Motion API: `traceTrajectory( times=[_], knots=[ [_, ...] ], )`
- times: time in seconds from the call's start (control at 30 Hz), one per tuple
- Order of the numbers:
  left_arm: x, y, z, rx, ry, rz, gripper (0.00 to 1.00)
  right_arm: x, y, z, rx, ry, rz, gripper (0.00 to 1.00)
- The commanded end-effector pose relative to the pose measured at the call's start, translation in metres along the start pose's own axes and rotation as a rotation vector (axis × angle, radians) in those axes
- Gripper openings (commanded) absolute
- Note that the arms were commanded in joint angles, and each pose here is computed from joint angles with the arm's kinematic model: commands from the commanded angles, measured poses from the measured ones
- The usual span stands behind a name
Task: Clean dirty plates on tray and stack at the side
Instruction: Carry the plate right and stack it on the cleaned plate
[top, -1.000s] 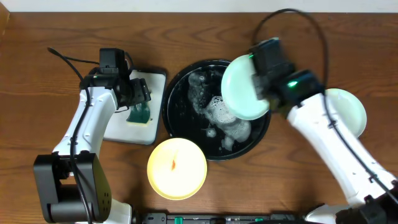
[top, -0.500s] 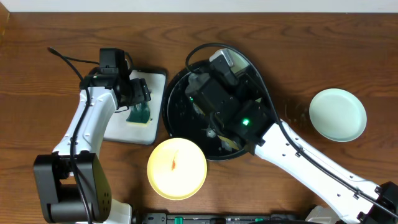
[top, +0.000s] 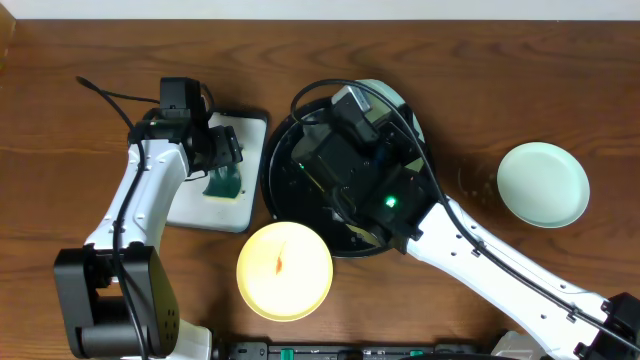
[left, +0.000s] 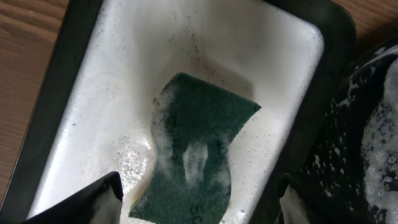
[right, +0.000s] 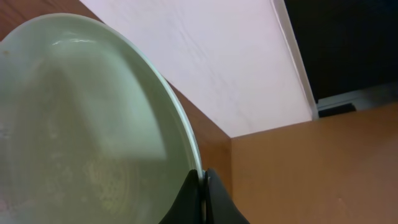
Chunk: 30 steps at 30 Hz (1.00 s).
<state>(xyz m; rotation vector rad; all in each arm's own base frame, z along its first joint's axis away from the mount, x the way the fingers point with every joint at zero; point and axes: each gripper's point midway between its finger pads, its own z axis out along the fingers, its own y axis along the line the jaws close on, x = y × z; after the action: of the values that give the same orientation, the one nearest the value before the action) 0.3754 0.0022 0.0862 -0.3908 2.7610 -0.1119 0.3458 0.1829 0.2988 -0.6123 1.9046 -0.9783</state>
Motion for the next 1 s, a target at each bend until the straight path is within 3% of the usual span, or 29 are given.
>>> traceTrajectory(
  times=[0.0, 0.2, 0.4, 0.67, 0.97],
  knots=[
    [0.006, 0.003, 0.003, -0.005, 0.018, -0.004, 0.81, 0.007, -0.007, 0.007, -0.052, 0.026, 0.167, 0.01],
    [0.006, 0.003, 0.003, -0.004, 0.018, -0.004, 0.81, 0.062, 0.027, 0.063, -0.467, 0.310, 0.526, 0.01],
    [0.006, 0.003, 0.003, -0.005, 0.018, -0.004, 0.80, 0.117, -0.004, 0.118, -0.708, 0.483, 0.897, 0.01],
    [0.006, 0.003, 0.003, -0.005, 0.018, -0.004, 0.80, 0.245, -0.065, 0.155, -0.566, 0.733, 1.203, 0.01],
    [0.006, 0.003, 0.003, -0.005, 0.018, -0.004, 0.81, 0.374, -0.060, 0.164, -0.392, 1.000, 1.442, 0.01]
  ],
)
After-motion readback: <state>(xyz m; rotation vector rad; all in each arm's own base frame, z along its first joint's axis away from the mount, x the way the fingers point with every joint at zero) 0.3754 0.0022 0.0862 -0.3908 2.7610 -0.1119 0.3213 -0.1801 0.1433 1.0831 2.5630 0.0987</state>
